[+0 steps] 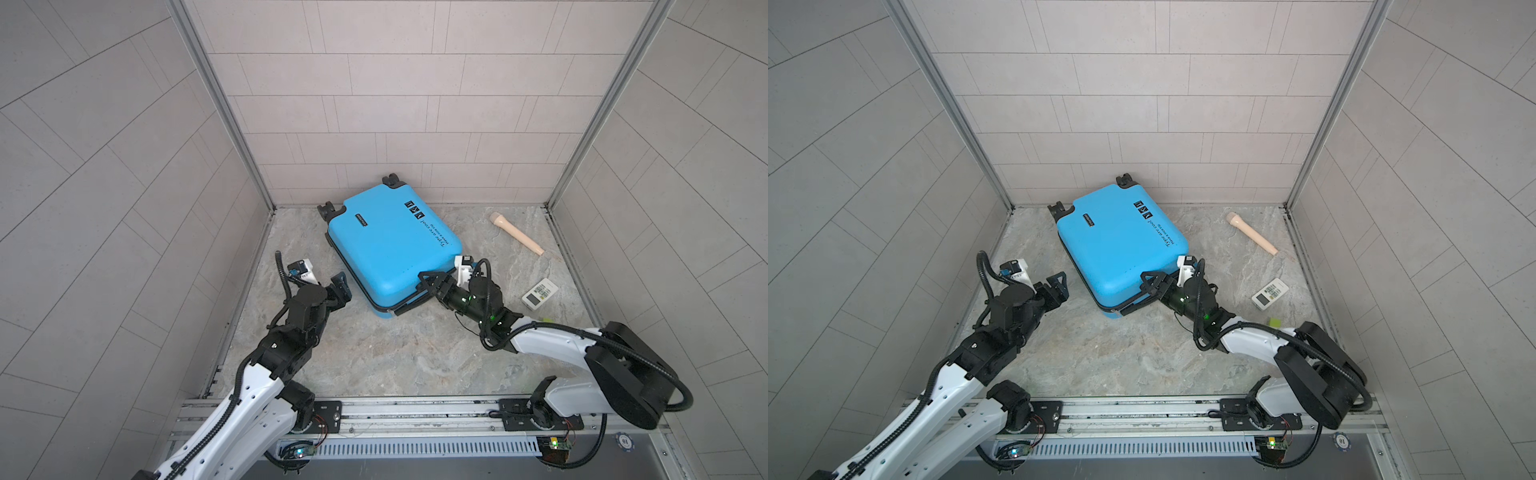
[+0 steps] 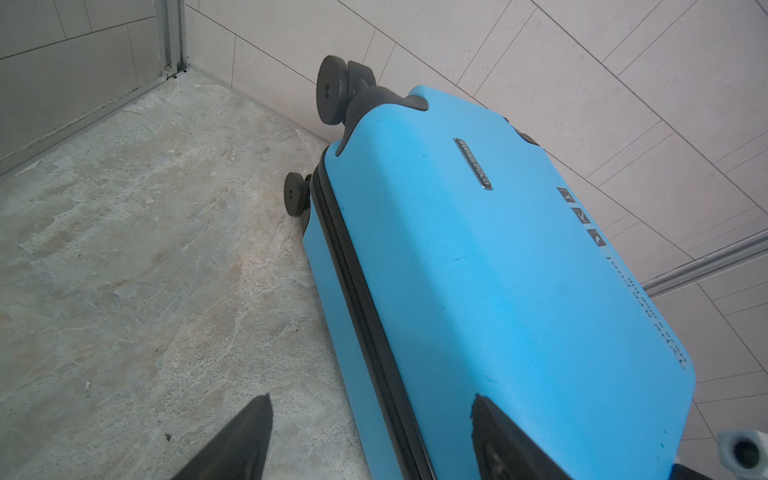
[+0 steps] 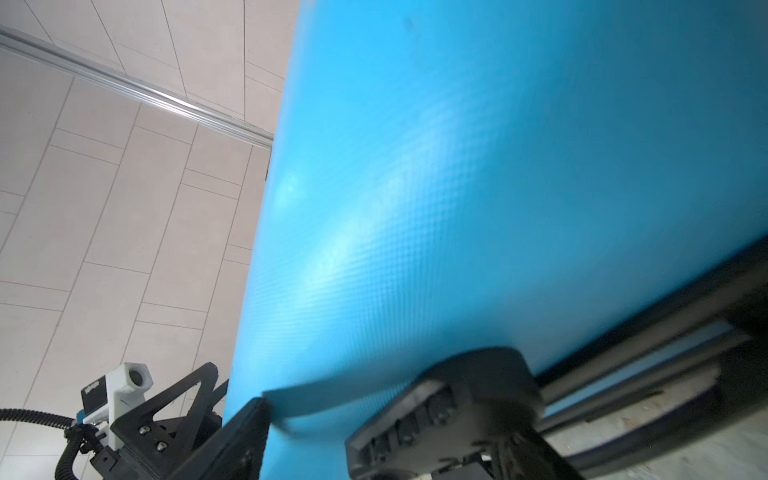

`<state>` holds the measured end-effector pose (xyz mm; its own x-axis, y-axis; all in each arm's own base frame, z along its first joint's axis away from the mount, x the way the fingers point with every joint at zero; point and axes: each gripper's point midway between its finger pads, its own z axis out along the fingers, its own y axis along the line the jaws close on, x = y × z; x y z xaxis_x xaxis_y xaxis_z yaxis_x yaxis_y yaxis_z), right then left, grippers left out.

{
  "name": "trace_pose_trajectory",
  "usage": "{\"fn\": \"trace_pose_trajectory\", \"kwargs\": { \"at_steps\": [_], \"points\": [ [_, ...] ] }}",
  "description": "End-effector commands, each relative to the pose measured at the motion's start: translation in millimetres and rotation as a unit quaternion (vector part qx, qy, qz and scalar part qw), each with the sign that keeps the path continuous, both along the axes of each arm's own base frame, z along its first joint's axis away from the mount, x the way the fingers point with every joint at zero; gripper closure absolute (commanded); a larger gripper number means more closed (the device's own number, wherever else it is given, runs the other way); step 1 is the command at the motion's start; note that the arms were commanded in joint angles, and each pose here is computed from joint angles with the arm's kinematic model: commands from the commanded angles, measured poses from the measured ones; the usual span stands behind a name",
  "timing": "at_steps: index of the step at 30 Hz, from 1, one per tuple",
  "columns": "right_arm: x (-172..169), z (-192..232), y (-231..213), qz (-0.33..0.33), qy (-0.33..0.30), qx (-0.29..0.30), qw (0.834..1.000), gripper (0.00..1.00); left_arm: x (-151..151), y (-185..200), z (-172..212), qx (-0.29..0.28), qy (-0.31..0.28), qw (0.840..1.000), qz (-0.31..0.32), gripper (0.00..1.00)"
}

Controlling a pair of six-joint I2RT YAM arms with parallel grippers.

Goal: Pack the luggage

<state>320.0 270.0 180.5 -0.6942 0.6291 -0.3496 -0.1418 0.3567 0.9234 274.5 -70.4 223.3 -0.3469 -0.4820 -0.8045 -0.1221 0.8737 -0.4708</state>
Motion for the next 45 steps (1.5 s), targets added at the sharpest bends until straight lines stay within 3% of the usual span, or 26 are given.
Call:
{"fn": "trace_pose_trajectory", "kwargs": {
  "at_steps": [1,5,14,22,24,27,30,34,37,42,45],
  "points": [
    [11.7,54.8,7.5,-0.007,-0.069,0.107,0.992,0.16,1.4,0.5,4.9,-0.013,-0.01,1.0,0.003,0.19],
    [11.5,90.5,18.4,0.015,-0.113,0.137,0.984,0.18,-1.3,1.2,0.8,-0.008,-0.002,1.0,0.001,0.19],
    [-8.0,159.3,29.3,0.037,-0.189,0.07,0.979,0.18,-5.6,4.0,-9.4,0.003,0.01,1.0,0.001,0.19],
    [-4.2,163.0,37.4,0.051,-0.188,0.06,0.979,0.2,-4.1,-0.9,-10.6,0.032,0.023,0.999,-0.02,0.19],
    [-2.2,149.8,34.6,0.05,-0.17,0.029,0.984,0.2,-3.7,0.3,-3.2,0.056,0.026,0.998,-0.026,0.19],
    [-1.9,109.6,24.1,0.055,-0.126,-0.087,0.987,0.2,-2.1,3.0,7.8,0.102,0.04,0.993,-0.033,0.19],
    [-11.3,61.0,5.6,0.07,-0.095,-0.228,0.967,0.23,1.6,5.1,22.0,0.133,0.048,0.989,-0.035,0.19],
    [-31.2,18.3,-5.2,0.086,-0.115,-0.325,0.935,0.31,19.1,0.5,23.3,0.112,0.059,0.991,-0.038,0.19],
    [-46.0,7.0,13.4,0.088,-0.165,-0.347,0.919,0.34,34.6,-4.0,28.6,0.08,0.053,0.994,-0.042,0.19],
    [-66.3,-11.6,66.3,0.107,-0.244,-0.362,0.893,0.39,65.8,-8.4,53.4,0.132,0.06,0.988,-0.057,0.19],
    [-74.3,-21.7,96.5,0.116,-0.285,-0.354,0.883,0.42,91.2,-2.2,58.0,0.119,0.066,0.989,-0.055,0.19]
  ]
}}
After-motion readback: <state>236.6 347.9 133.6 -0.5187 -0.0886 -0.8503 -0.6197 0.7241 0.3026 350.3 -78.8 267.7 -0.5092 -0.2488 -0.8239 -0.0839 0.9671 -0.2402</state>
